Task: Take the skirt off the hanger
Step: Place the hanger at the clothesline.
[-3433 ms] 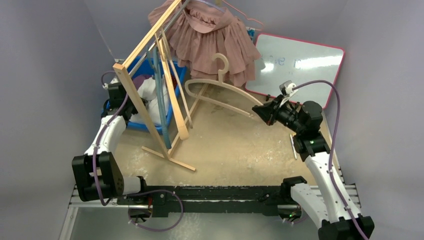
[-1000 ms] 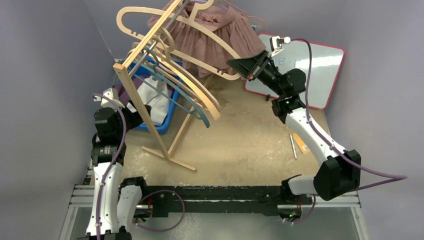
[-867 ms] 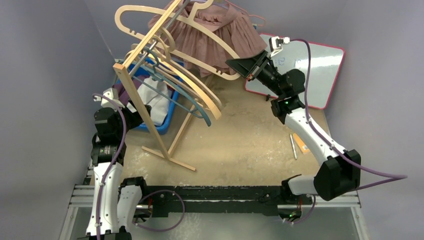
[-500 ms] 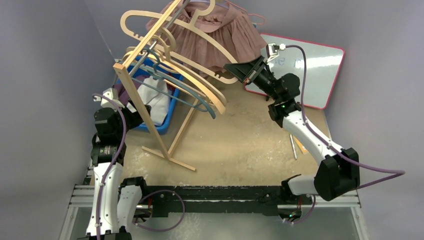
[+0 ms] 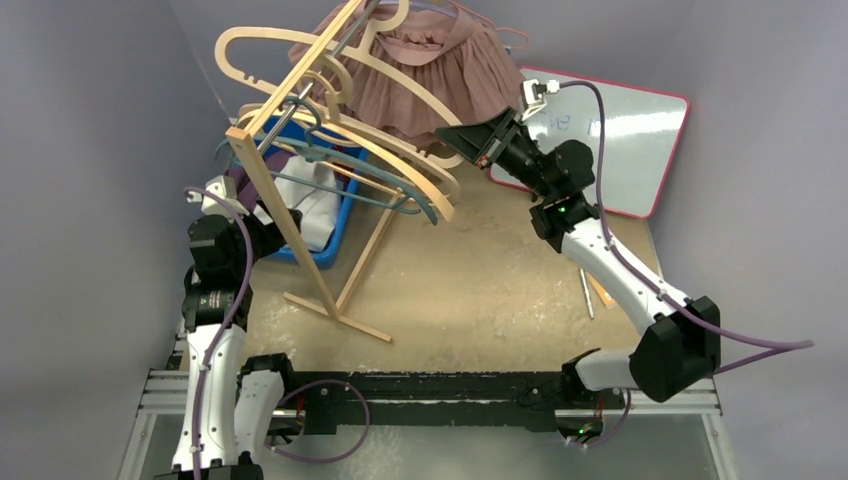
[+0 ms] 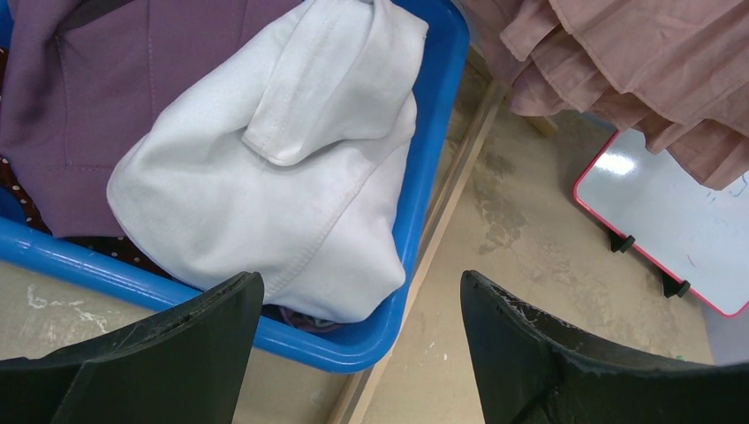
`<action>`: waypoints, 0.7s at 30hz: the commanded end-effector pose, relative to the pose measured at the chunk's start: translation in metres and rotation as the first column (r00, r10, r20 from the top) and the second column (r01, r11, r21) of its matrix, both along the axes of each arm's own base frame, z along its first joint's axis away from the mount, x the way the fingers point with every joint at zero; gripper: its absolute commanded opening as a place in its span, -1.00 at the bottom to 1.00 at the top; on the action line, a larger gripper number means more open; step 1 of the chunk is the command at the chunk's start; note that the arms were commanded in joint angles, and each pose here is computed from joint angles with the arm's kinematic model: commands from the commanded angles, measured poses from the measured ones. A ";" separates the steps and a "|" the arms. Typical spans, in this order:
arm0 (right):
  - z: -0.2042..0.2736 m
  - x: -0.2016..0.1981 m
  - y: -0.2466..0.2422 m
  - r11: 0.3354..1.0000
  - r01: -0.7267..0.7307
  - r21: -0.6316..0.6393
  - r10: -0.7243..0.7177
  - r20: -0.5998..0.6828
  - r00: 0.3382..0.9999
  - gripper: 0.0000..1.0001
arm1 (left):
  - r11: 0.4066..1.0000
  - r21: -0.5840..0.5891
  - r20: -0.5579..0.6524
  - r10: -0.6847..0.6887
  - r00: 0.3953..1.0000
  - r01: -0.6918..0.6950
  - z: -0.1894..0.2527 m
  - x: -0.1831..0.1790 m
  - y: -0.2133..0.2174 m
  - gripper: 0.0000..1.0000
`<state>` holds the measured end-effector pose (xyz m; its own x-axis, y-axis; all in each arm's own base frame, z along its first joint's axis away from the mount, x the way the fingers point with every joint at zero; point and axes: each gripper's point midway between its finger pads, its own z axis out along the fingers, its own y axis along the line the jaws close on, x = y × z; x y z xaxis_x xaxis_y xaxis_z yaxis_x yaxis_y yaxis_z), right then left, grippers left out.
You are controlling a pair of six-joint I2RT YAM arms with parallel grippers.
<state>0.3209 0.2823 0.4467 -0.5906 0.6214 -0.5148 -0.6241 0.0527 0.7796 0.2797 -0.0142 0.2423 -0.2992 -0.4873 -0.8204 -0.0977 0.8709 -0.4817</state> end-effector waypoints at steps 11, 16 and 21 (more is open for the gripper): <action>-0.001 -0.040 0.021 0.972 -0.050 -0.230 0.141 0.400 0.906 -1.00 | 1.000 0.018 0.061 0.000 0.998 -0.001 0.013 0.006 0.003 0.64; -0.007 -0.047 0.018 0.954 0.011 -0.299 0.150 0.511 0.847 -1.00 | 1.000 0.016 0.063 -0.003 0.998 0.002 0.014 0.005 0.002 0.63; -0.012 -0.052 0.013 0.934 0.057 -0.351 0.161 0.560 0.813 -0.81 | 1.000 0.017 0.061 0.000 0.998 -0.001 0.013 0.005 0.003 0.63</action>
